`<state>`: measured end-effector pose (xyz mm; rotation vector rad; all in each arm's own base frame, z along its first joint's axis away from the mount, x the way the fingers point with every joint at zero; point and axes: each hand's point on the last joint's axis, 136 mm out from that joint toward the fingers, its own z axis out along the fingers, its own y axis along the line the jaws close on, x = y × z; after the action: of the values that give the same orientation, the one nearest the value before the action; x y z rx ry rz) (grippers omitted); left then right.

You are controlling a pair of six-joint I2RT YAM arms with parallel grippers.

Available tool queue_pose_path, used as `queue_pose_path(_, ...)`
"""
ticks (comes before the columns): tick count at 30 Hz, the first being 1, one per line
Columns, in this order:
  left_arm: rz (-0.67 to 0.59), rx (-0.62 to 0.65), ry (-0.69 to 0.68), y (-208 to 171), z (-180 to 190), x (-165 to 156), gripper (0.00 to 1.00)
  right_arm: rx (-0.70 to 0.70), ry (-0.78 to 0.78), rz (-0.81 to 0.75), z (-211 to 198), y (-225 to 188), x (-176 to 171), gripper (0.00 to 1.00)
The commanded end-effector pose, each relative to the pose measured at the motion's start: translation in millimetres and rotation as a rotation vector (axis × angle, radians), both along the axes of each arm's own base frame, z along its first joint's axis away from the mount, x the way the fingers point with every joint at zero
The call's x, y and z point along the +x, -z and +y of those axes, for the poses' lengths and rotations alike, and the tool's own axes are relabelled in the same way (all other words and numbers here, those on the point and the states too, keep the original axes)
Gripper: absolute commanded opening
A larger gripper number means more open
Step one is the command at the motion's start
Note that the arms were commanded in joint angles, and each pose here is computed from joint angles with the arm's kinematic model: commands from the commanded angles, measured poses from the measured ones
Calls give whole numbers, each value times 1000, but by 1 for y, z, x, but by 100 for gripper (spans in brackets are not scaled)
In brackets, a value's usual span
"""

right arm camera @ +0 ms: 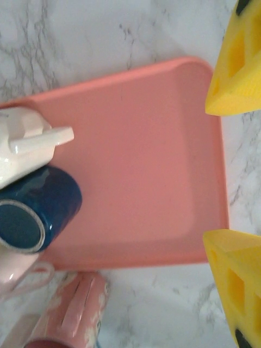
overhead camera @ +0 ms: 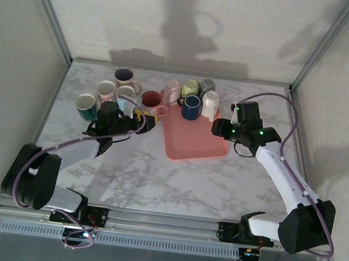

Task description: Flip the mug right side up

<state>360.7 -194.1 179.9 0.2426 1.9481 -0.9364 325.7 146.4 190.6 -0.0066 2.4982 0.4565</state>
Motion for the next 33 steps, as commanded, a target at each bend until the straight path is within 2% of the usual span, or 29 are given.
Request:
queue_pose_path(1,70,6,-53,-3,10,-14,67,-92,0,17,-9,1,9,57)
queue_pose_path(5,95,24,-104,-10,21,-21,72,-125,-22,38,-6,8,21,57)
queue_pose_path(8,125,44,-135,-13,28,-24,79,-151,-33,60,-2,17,33,57)
queue_pose_path(13,258,97,-225,-2,47,-24,86,-183,-28,108,6,37,60,56)
queue_pose_path(16,298,105,-223,5,48,-28,90,-214,-13,132,7,52,79,56)
queue_pose_path(17,301,101,-221,7,48,-29,98,-226,-10,138,8,57,85,55)
queue_pose_path(18,303,98,-228,8,49,-30,100,-235,-8,143,9,60,92,54)
queue_pose_path(26,277,52,-228,1,48,-34,99,-278,-3,144,17,73,131,44)
queue_pose_path(33,281,37,-213,0,45,-34,97,-331,6,160,14,83,145,34)
